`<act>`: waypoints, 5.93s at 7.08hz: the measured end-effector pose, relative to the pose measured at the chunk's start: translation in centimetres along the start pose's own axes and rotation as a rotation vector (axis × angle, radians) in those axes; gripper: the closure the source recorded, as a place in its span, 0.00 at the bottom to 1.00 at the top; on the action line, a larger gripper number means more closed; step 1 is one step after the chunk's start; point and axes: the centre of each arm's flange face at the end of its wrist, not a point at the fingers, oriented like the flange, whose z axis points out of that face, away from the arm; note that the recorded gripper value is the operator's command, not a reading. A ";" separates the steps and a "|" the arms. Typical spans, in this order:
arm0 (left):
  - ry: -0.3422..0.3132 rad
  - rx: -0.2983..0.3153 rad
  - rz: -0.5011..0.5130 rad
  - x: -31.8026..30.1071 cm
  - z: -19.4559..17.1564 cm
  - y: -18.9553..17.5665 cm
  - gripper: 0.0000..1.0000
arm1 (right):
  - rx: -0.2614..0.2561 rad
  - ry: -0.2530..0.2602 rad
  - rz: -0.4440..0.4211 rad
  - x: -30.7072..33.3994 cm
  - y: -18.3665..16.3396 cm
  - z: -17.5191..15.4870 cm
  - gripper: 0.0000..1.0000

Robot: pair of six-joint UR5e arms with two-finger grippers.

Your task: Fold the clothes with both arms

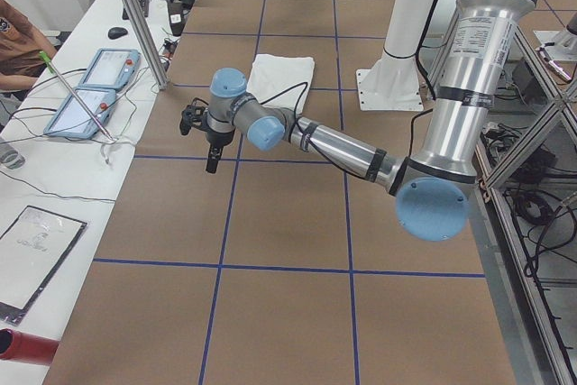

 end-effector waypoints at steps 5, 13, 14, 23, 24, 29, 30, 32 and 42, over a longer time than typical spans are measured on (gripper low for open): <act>-0.116 -0.103 0.234 -16.2 -5.0 4.0 0.00 | -0.035 0.007 -0.035 15.8 9.5 -3.4 0.00; -0.062 -0.202 0.051 -21.3 -0.9 9.9 0.00 | -0.156 -0.007 0.152 21.2 15.0 -2.2 0.00; -0.059 -0.219 0.068 -21.5 -0.7 10.1 0.00 | -0.172 -0.022 0.187 22.7 15.9 -1.5 0.00; -0.049 -0.271 0.031 -21.8 -0.4 10.7 0.00 | -0.152 -0.015 0.150 25.8 16.4 -0.6 0.00; -0.036 -0.270 -0.003 -21.7 -0.3 10.7 0.00 | -0.149 -0.014 0.149 25.6 16.2 -0.7 0.00; -0.026 -0.262 -0.062 -21.3 -0.4 10.5 0.00 | -0.143 -0.013 0.145 25.4 15.8 -0.9 0.00; -0.026 -0.261 -0.061 -21.2 -0.4 10.5 0.00 | -0.143 -0.013 0.146 25.4 15.9 -0.9 0.00; -0.026 -0.260 -0.060 -21.2 -0.4 10.5 0.00 | -0.143 -0.016 0.147 25.4 15.9 -0.9 0.00; -0.030 -0.259 -0.051 -21.3 -0.4 10.4 0.00 | -0.109 -0.004 0.109 25.6 15.8 -0.8 0.00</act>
